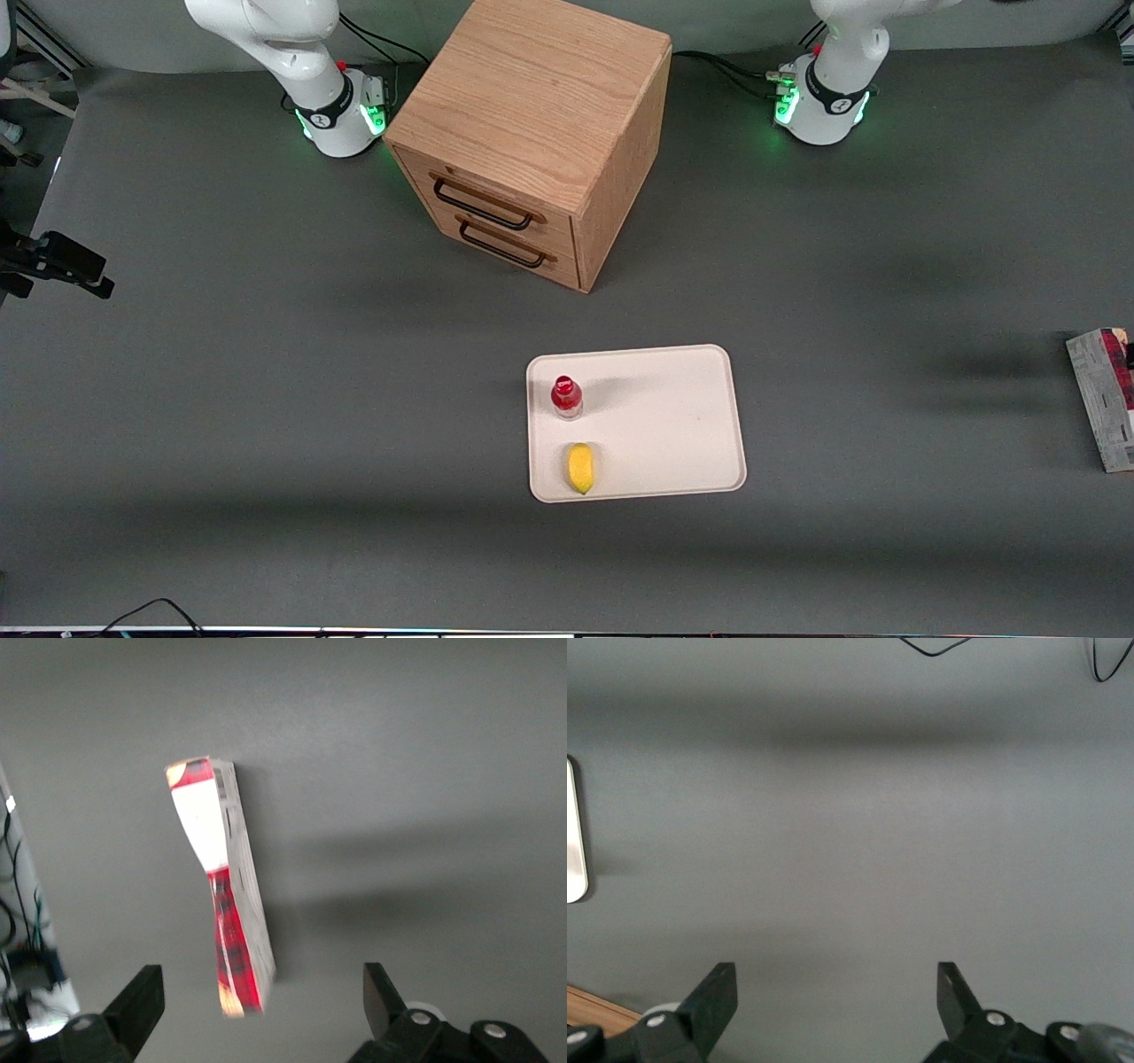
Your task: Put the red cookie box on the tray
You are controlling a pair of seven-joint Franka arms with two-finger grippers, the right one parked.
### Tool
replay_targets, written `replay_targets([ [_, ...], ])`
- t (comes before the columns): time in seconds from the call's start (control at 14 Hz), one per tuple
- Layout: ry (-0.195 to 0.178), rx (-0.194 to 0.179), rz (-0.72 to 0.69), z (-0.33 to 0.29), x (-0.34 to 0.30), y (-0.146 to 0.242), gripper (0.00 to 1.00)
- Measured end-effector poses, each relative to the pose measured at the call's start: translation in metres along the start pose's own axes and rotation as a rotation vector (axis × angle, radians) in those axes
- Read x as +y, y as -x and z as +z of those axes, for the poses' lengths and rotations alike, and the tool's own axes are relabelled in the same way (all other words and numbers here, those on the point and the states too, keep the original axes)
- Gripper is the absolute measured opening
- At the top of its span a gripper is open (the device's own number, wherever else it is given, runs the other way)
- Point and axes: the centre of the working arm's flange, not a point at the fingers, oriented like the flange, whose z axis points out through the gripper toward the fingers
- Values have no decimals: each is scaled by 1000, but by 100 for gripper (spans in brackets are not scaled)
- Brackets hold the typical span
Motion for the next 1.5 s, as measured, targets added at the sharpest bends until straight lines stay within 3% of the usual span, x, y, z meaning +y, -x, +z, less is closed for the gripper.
replay_targets([
  [0.5,9,-4,89,157,-40,25,100],
  [0.71,31,16,77,178,-45,31,67],
  [1.07,33,32,78,166,-47,22,12],
  [1.5,147,-10,67,68,-49,-13,8],
])
